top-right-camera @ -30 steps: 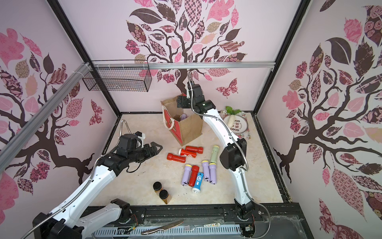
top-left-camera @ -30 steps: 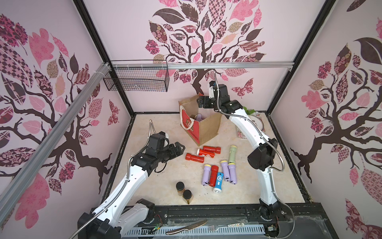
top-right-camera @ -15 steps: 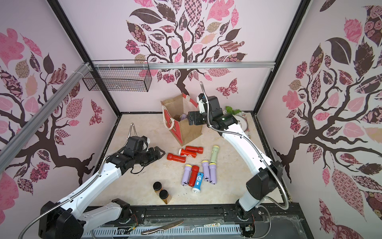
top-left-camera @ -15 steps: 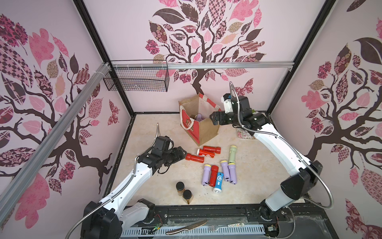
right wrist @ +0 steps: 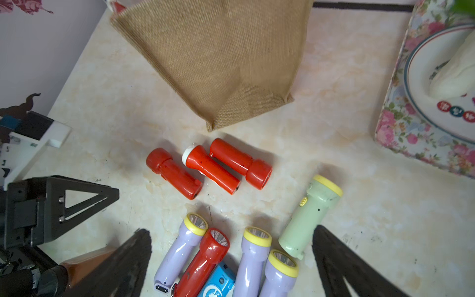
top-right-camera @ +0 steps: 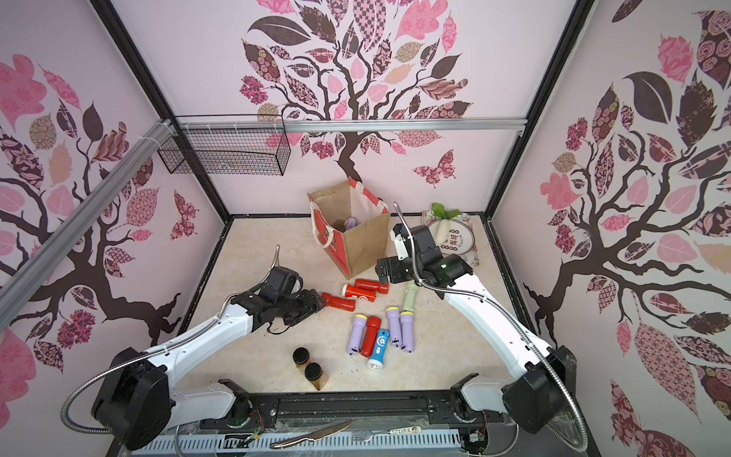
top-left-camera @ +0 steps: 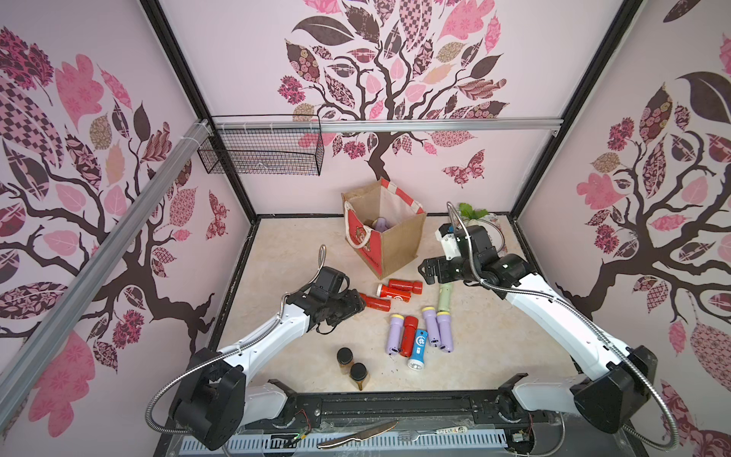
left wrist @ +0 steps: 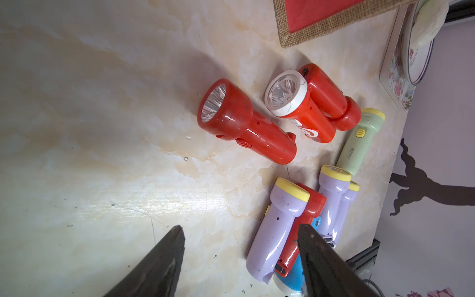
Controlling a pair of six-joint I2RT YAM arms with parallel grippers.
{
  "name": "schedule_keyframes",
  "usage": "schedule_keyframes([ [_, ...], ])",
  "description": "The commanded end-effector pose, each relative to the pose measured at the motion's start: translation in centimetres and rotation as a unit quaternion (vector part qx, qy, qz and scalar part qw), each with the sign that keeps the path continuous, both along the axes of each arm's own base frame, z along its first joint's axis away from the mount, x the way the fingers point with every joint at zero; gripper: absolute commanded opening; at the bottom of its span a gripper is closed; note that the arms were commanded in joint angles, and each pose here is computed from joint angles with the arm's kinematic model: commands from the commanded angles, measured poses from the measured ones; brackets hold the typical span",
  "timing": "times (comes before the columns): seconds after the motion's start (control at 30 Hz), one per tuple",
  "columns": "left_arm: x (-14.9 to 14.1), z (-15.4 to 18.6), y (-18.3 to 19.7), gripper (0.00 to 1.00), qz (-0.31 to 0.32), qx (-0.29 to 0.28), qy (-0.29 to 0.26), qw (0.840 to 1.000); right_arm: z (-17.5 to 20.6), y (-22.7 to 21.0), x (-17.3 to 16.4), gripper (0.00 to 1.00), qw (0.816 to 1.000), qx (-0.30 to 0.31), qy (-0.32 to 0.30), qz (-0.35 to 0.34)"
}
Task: Put the flashlights into the tote bags
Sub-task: Place the flashlight in the canvas bag, then pick up the flashlight from the center of the board.
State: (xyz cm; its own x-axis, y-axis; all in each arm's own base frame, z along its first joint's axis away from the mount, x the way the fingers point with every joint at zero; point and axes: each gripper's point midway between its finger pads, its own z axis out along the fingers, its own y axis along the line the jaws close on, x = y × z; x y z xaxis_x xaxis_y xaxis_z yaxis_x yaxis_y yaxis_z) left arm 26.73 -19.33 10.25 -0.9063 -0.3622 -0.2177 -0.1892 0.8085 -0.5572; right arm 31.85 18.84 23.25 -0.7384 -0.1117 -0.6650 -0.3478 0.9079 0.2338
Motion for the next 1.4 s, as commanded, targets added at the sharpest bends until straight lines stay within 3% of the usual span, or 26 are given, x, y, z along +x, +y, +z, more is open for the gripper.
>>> schedule_keyframes([
  [0.0,0.6,-1.1,-0.4,0.72,0.014,-0.008,0.003,1.000,1.0,-0.3,-1.2,1.00,1.000,0.026,-0.016,-0.004],
  [0.2,1.9,-2.5,-1.2,0.73,0.019,-0.003,0.021,1.000,-1.0,-0.5,-2.3,1.00,1.000,0.029,0.008,-0.005],
  [0.77,5.0,-3.9,-3.5,0.71,0.025,-0.006,0.035,0.999,-2.0,-1.9,-2.5,1.00,1.000,0.018,0.009,-0.022],
  [1.07,6.6,-4.7,-3.8,0.62,0.044,0.013,0.041,0.998,-2.0,-2.1,-2.2,1.00,0.999,0.020,0.008,-0.025],
  [1.37,6.5,-6.4,-2.8,0.55,0.042,0.058,0.051,0.996,-1.7,-2.7,-1.8,1.00,0.999,0.017,0.003,-0.035],
])
